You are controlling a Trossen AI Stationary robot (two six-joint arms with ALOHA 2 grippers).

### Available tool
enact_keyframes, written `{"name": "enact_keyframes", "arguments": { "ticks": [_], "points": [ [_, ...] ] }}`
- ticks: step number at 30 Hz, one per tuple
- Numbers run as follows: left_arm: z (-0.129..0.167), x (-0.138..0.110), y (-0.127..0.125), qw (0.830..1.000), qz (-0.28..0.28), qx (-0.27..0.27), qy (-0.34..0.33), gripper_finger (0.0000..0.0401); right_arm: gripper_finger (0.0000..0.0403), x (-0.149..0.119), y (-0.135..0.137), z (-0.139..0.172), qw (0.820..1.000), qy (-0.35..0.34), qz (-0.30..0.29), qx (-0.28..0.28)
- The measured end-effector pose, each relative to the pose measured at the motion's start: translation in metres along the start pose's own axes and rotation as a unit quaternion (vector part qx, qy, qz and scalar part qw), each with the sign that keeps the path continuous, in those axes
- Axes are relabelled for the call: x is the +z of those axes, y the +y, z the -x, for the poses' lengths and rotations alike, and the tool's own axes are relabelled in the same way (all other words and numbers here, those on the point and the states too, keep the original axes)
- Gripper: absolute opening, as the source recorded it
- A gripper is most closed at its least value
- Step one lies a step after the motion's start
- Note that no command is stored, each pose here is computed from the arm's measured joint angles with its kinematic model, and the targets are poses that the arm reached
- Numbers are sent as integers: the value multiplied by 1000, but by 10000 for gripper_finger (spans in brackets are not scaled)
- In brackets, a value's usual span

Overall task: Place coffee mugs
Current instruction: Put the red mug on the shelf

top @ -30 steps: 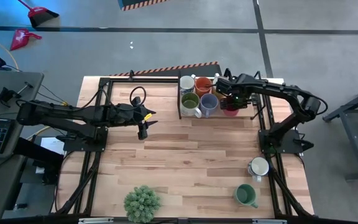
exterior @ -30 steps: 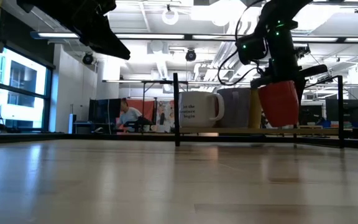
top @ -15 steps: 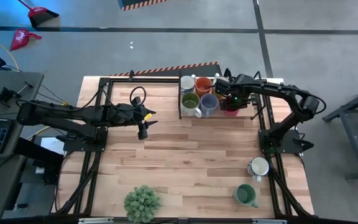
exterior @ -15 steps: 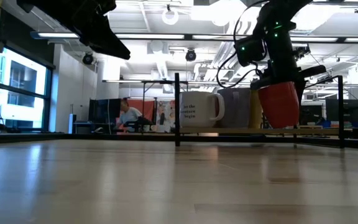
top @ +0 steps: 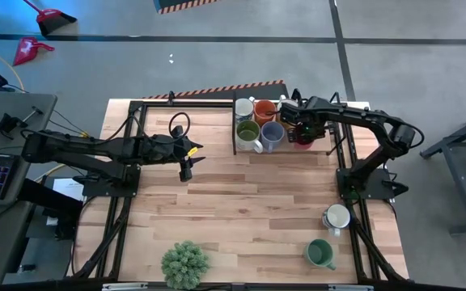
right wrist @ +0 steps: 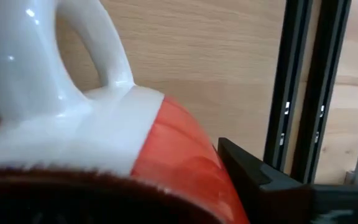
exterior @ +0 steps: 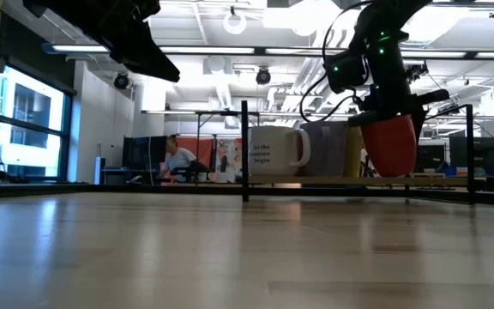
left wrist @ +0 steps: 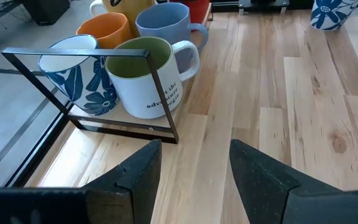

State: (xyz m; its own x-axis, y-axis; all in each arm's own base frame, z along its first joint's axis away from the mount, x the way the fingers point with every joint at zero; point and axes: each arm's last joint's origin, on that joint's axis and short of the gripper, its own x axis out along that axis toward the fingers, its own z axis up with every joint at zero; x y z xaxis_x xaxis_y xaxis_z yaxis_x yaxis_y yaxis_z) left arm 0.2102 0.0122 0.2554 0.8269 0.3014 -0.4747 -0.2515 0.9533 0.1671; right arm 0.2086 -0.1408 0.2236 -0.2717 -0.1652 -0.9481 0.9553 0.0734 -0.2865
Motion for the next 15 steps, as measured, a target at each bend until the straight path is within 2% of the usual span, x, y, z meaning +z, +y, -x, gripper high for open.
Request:
{"name": "enact_keyframes", "arguments": {
  "ticks": [15],
  "points": [
    [0,0,0,1000,0,0,0,180,78,1,0,0,1000,0,12,4]
  ]
}}
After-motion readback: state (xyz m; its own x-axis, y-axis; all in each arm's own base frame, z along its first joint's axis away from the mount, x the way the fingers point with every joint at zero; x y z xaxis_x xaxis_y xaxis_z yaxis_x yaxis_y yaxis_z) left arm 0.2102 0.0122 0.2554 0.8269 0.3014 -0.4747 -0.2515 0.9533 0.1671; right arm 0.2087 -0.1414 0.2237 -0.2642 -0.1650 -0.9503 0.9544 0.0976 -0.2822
